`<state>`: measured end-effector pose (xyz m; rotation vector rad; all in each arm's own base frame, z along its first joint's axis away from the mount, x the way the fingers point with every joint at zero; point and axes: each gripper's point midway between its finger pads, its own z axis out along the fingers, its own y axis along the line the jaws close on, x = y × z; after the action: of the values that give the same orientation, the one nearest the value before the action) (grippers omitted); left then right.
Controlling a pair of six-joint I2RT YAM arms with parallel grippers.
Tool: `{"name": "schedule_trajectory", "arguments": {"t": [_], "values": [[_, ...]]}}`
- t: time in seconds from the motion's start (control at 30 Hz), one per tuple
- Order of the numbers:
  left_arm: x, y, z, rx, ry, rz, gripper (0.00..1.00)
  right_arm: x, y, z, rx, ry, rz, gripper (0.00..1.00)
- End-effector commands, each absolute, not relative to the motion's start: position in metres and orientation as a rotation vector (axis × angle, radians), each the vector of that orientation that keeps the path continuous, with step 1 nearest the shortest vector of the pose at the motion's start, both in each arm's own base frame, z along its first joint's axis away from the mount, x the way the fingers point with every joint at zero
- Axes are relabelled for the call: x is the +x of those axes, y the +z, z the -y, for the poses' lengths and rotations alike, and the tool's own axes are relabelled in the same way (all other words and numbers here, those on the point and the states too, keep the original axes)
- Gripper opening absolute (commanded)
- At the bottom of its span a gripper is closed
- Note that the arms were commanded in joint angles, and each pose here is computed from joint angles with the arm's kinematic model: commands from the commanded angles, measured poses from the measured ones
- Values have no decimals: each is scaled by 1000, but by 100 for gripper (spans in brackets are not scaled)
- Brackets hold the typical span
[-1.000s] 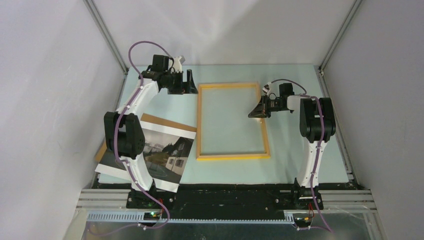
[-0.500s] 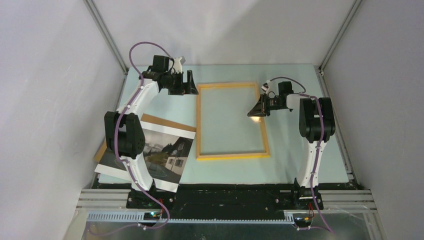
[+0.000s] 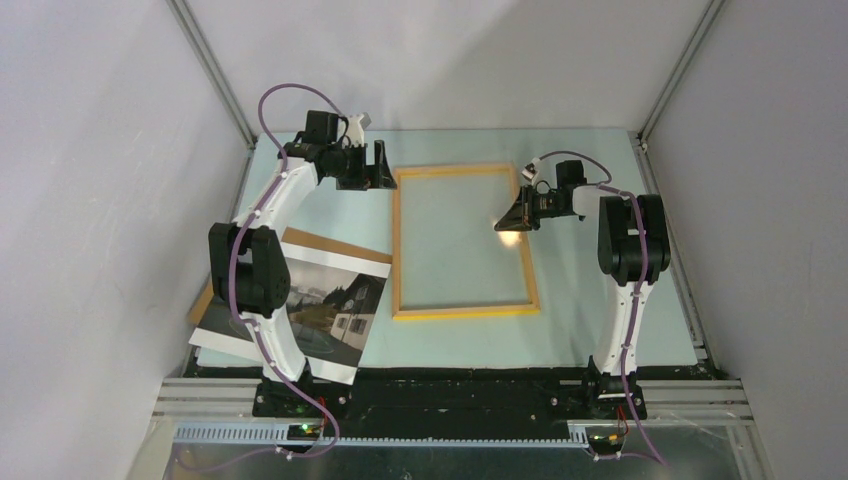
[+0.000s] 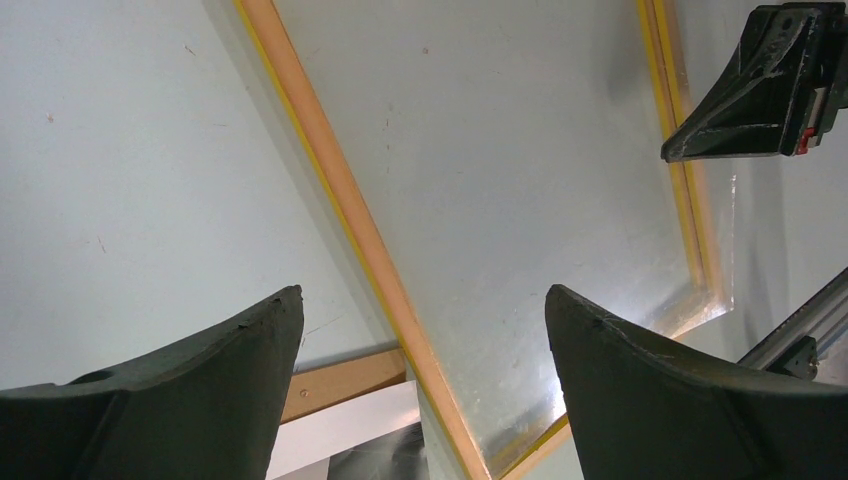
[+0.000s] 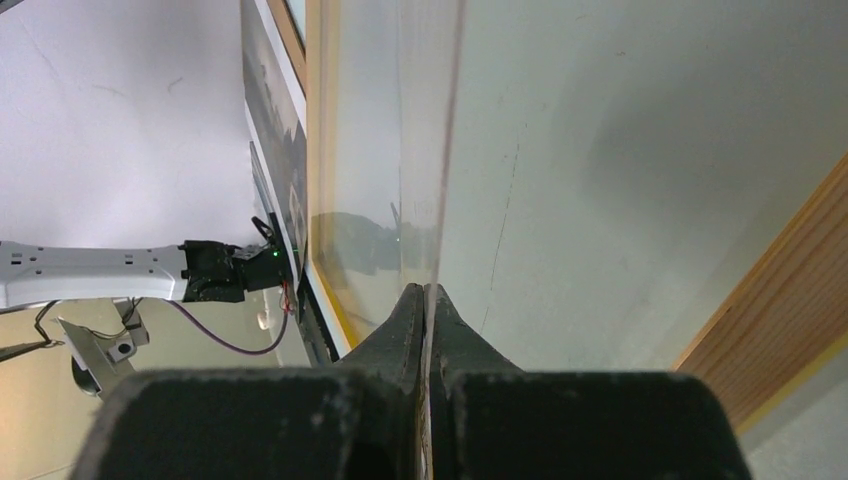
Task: Put the photo into the frame
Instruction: Place the photo frame item in the photo frame.
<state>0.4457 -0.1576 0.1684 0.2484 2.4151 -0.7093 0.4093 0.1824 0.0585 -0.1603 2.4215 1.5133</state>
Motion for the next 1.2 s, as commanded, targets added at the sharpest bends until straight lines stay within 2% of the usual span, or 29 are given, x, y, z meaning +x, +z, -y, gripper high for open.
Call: {"name": "schedule_trajectory", "arguments": {"t": [0.0,1.17], "values": [[445,166,163,256,-740,-2408,95,420,67,-185,-233,1487,-2377,0],[453,141,182,278,-716,-2461,95,420,60,-181,-201,1418,-2444,0]]}}
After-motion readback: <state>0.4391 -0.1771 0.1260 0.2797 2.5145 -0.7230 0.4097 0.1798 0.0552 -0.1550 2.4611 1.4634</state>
